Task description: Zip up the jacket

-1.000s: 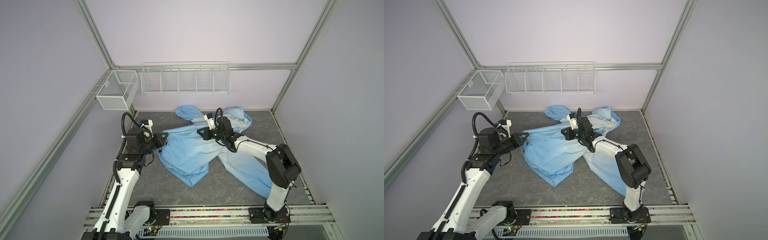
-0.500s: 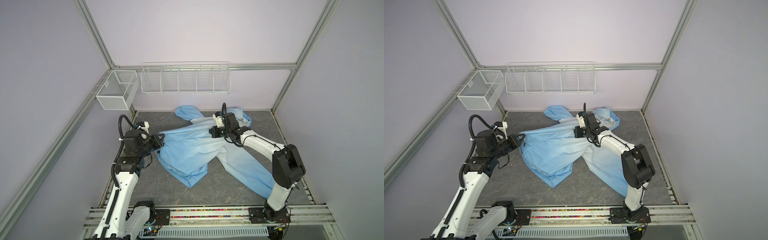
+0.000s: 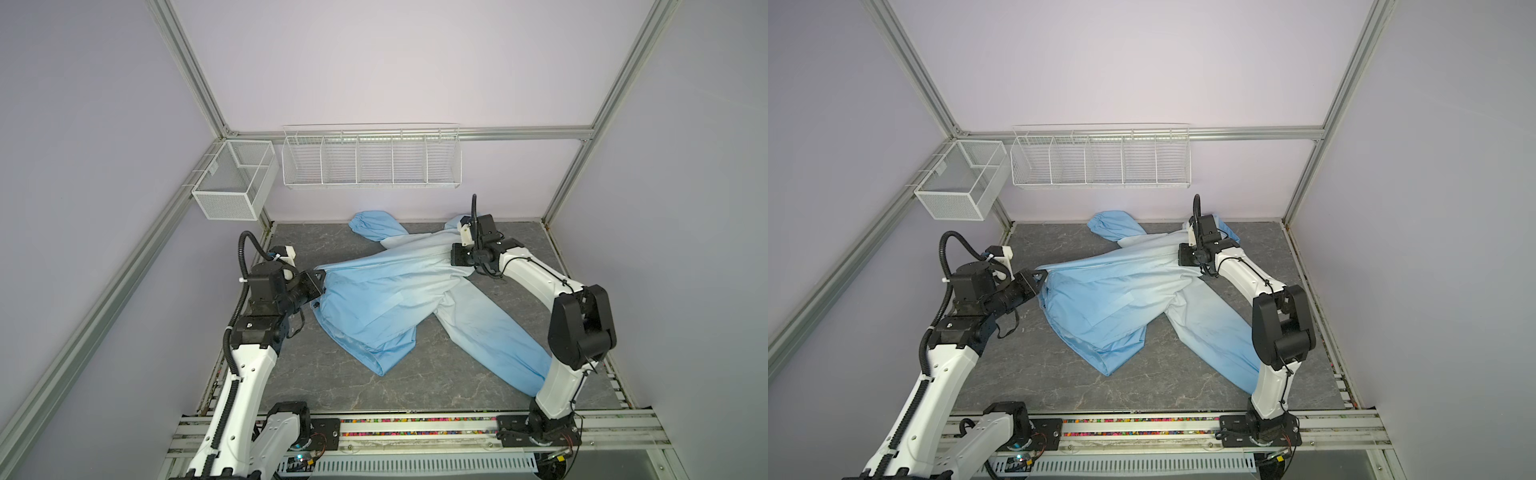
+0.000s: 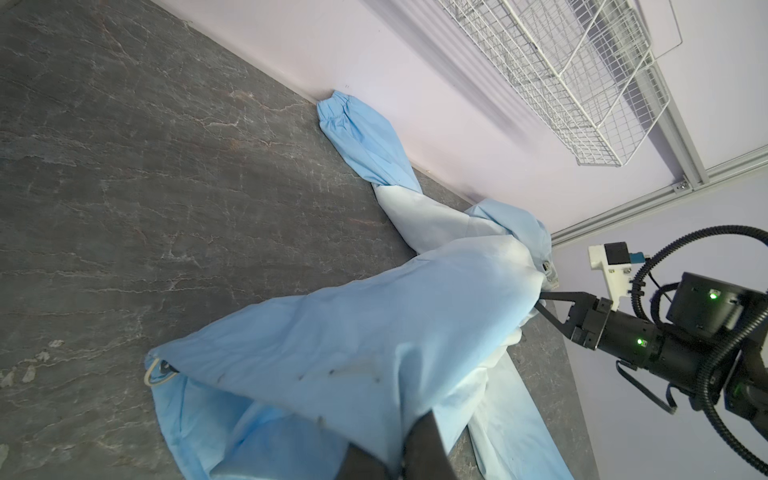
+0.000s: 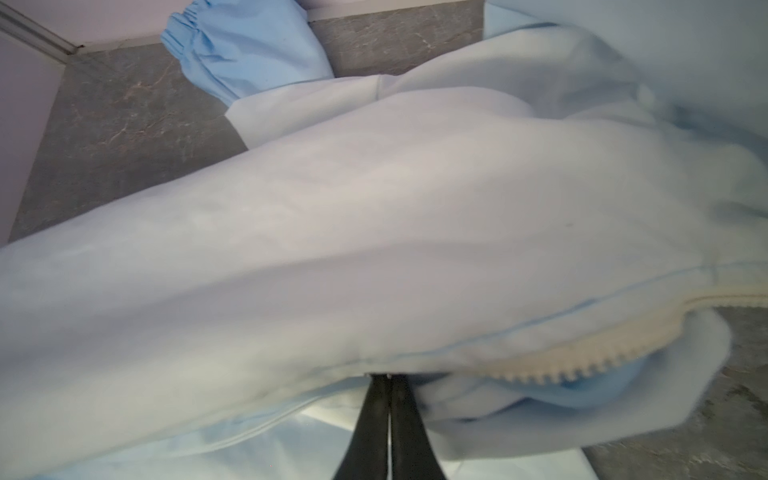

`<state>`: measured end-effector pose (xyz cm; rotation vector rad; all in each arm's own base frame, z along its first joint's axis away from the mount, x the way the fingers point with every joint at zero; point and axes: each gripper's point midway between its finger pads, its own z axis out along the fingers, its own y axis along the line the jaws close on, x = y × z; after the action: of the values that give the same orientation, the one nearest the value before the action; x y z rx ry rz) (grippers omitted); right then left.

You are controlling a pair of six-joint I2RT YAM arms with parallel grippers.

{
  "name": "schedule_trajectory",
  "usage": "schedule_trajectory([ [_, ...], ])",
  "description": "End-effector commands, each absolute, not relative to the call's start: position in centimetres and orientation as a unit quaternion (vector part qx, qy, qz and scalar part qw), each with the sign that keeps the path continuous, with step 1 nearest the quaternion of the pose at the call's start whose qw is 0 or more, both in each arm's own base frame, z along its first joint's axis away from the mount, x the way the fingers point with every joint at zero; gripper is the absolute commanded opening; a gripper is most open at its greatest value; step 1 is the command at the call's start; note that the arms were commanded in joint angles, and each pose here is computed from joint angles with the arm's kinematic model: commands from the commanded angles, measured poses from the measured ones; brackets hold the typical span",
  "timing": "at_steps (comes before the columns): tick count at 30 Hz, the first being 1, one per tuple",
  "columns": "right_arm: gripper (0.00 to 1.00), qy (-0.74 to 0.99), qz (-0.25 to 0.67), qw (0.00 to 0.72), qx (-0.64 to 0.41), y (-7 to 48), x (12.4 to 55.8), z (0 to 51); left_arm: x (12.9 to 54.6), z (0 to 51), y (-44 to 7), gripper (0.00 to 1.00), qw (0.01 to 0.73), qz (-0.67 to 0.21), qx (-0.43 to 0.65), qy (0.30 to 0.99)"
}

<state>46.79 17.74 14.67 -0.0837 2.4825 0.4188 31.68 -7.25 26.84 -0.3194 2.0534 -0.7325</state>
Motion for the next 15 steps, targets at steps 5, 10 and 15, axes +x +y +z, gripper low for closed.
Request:
schedule_trajectory([
  [5,0.07,0.943,0.053,0.326,0.039,10.3,49.1,15.2,32.6,28.1,-3.5,0.0,0.506,-0.228,-0.17,0.814],
  [10,0.07,0.931,0.051,0.357,0.056,9.1,49.5,18.4,33.6,30.1,-1.6,0.0,0.533,-0.197,-0.197,0.798],
  [15,0.07,0.916,0.055,0.39,0.073,7.4,50.2,22.2,35.9,33.8,-0.2,0.0,0.571,-0.173,-0.213,0.774],
])
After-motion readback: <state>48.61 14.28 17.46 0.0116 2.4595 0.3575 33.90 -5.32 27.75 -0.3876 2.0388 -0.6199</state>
